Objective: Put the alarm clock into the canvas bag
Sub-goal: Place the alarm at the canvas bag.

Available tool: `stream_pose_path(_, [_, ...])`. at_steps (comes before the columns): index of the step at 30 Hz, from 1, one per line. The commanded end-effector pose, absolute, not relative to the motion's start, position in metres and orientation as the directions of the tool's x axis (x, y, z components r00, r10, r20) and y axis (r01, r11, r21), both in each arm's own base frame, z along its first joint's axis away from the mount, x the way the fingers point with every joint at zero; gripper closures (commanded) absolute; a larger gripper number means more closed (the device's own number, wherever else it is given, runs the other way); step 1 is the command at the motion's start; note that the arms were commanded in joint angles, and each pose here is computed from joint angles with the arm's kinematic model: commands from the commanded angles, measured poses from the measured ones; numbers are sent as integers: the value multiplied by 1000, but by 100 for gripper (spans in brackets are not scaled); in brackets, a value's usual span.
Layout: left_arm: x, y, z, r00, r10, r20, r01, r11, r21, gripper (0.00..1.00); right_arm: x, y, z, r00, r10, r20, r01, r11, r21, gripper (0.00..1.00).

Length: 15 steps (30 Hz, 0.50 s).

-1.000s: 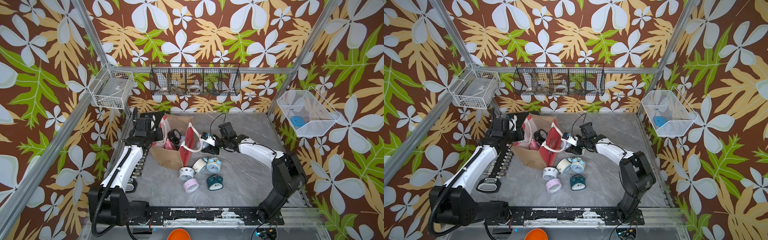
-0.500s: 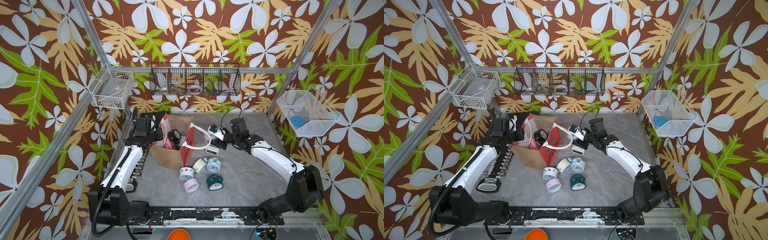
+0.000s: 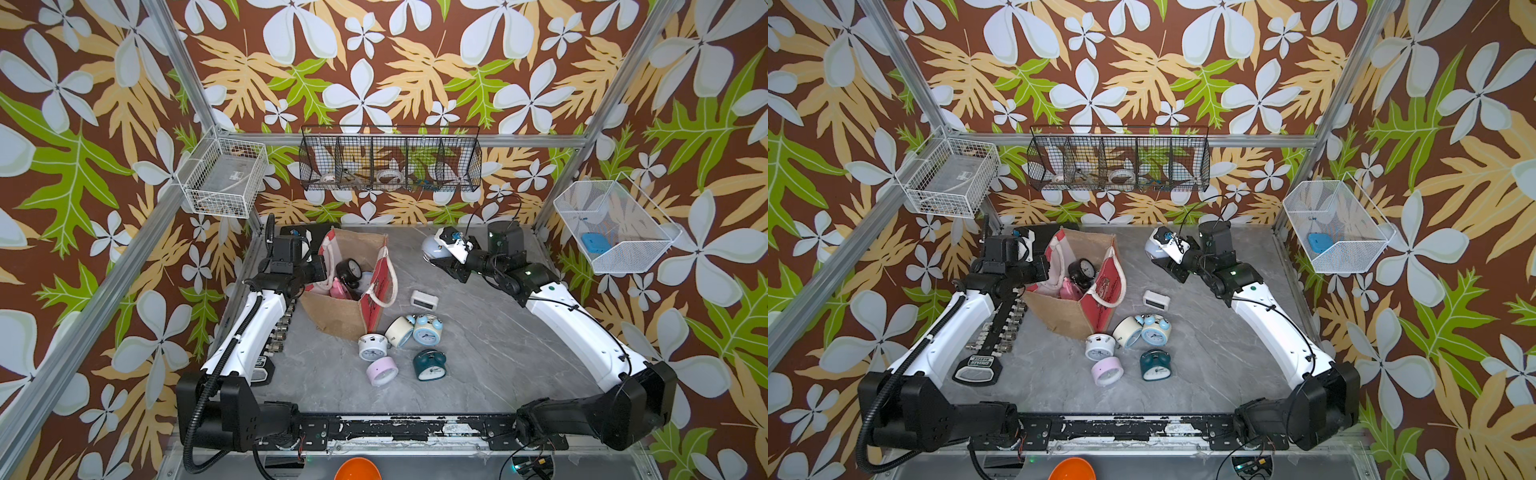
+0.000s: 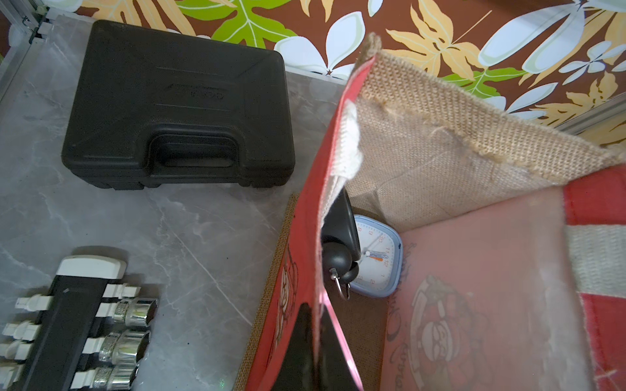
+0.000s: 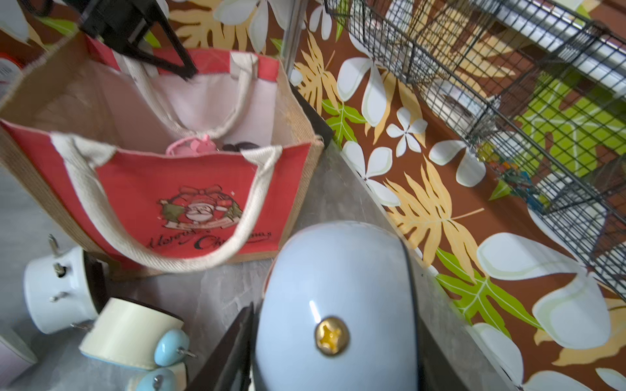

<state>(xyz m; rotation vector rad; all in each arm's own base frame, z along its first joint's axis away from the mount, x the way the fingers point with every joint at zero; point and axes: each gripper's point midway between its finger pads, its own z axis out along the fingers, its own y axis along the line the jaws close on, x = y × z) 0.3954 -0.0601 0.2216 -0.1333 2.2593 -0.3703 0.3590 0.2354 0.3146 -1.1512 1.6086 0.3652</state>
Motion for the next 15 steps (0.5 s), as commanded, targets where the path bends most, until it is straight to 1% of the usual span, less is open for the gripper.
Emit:
stream_pose_path(1, [394, -69, 233, -635, -229, -738, 72, 933, -352, 100, 347, 263, 347, 88, -387, -918, -839, 469, -278, 59])
stream_pose_path(6, [392, -72, 236, -629, -232, -742, 88, 927, -365, 100, 336, 310, 364, 68, -330, -942, -878, 429, -214, 61])
stream_pose_path(7, [392, -75, 238, -628, -231, -743, 101, 923, -372, 100, 336, 319, 367, 59, -325, -944, -877, 435, -204, 61])
stream_pose_path(9, [392, -77, 241, -620, -235, -748, 114, 917, -383, 100, 333, 339, 371, 30, -298, -954, -898, 412, -156, 62])
stream_pose_path(15, [391, -77, 245, -610, -240, -755, 119, 914, -387, 100, 326, 402, 355, -79, -315, -946, -939, 342, -35, 64])
